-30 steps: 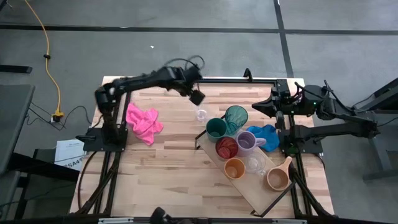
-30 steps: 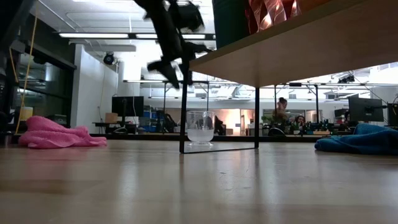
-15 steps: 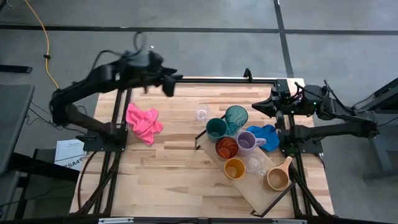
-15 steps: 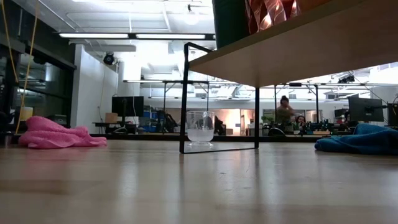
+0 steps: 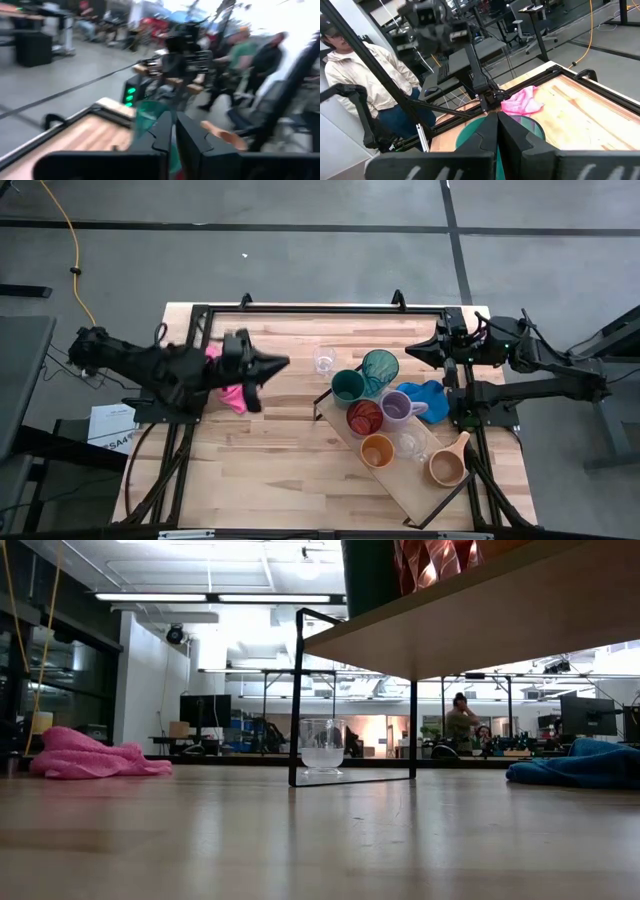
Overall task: Stack small to large cups/mugs on shelf
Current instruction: Put the transparent mug on the shelf
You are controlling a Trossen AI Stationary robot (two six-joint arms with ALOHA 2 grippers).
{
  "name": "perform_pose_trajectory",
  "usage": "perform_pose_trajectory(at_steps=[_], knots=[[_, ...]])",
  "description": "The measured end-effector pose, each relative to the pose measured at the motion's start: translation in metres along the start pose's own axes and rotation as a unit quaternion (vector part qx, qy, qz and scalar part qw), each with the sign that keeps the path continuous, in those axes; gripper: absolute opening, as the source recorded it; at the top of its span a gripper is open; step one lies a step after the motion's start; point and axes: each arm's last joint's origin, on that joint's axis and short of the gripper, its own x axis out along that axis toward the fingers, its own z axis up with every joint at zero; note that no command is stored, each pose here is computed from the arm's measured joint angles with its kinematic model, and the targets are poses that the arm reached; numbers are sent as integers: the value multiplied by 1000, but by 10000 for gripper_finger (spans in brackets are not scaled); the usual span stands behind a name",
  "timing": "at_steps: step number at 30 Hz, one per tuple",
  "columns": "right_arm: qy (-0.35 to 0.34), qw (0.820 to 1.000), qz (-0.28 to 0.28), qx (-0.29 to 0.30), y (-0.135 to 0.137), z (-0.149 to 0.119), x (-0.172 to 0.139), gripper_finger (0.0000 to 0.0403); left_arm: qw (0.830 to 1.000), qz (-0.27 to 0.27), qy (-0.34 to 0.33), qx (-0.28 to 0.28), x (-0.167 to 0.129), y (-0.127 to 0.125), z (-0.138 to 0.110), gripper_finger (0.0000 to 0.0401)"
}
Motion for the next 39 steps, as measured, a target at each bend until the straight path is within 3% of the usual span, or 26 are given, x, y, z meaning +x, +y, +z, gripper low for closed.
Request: perform_pose_trajectory(at_steps=[10, 17, 24, 35, 39], knots=[[0, 1000, 0, -18, 0, 0, 0, 0, 995, -91, -45, -14, -30, -2, -20, 1], [-1, 1000, 0, -19, 0, 0, 0, 0, 991, -116, -59, 14, -49, 10, -8, 0], [-2, 1000, 1, -18, 0, 0, 0, 0, 984, -156, -81, -1, -68, 20, 6, 0], [-5, 1000, -11, -17, -1, 0, 1, 0, 988, -138, -73, 3, -67, 21, 4, 0], [-49, 994, -69, 72, -5, 5, 10, 0, 988, -136, -72, 2, -67, 21, 4, 0]])
